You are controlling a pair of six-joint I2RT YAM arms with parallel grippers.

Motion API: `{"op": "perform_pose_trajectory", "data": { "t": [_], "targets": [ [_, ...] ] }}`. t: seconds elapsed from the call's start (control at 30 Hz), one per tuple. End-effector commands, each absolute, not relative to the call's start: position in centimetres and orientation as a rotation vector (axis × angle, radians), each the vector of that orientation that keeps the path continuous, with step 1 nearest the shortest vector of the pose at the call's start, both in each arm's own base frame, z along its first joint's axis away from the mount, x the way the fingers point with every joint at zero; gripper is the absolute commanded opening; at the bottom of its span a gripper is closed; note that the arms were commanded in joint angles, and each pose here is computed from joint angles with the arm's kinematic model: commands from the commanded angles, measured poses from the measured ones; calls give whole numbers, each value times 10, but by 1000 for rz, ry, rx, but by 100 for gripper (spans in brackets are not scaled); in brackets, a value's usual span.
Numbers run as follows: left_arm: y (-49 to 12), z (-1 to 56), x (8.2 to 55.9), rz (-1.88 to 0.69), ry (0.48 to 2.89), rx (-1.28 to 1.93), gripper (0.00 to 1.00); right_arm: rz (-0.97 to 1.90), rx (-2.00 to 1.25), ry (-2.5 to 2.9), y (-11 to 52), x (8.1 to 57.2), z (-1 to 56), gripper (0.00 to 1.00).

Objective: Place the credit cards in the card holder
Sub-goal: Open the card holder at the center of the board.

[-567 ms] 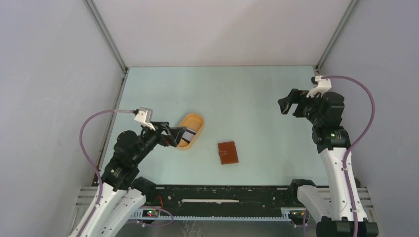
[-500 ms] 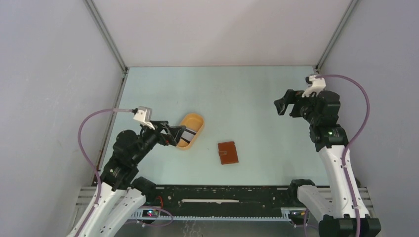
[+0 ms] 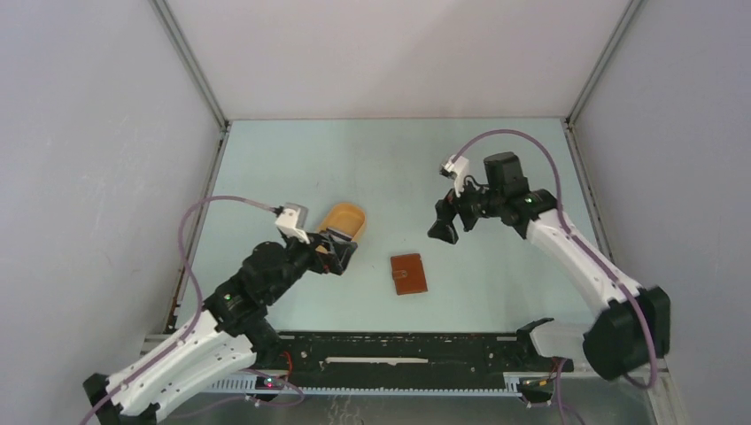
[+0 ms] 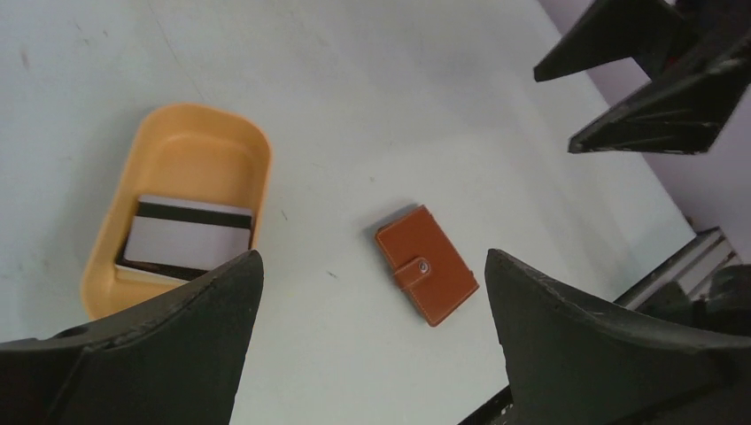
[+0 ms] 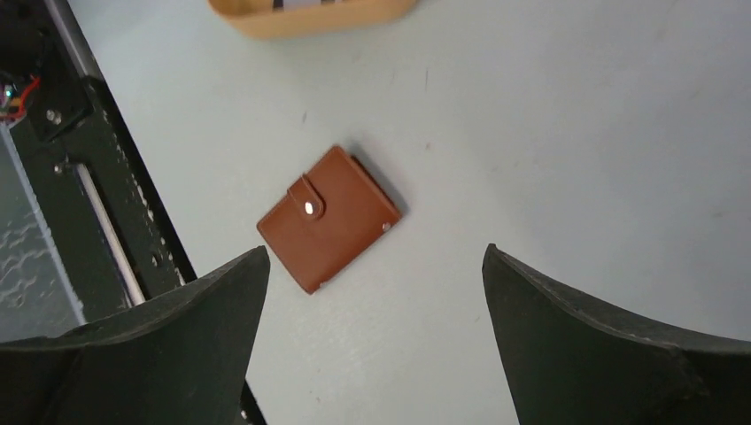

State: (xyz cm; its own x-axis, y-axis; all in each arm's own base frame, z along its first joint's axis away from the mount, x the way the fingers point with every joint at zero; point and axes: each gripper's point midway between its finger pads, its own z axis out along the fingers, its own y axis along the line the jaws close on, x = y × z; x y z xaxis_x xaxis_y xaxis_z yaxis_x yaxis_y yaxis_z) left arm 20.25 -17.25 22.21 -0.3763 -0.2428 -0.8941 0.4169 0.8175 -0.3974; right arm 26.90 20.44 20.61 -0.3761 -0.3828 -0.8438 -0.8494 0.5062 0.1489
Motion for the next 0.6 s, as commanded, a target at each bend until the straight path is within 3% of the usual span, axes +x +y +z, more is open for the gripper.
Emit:
{"op": "perform_pose_trajectory", "data": {
  "t": [0.0, 0.13, 0.37, 0.57],
  "targets": [
    [-195, 204, 216, -718, 1827, 75, 100, 891, -985, 2182, 207, 264, 160, 100],
    [-215, 186, 223, -783, 1840, 36, 96, 997, -907, 2337, 215, 263, 128, 97],
    [-233, 154, 220, -894, 1921, -67, 76, 1043, -936, 2510, 244, 247, 86, 90],
    [-250, 139, 208, -936, 1967, -74, 73, 1060, -850, 2643, 242, 244, 63, 79]
  ]
}}
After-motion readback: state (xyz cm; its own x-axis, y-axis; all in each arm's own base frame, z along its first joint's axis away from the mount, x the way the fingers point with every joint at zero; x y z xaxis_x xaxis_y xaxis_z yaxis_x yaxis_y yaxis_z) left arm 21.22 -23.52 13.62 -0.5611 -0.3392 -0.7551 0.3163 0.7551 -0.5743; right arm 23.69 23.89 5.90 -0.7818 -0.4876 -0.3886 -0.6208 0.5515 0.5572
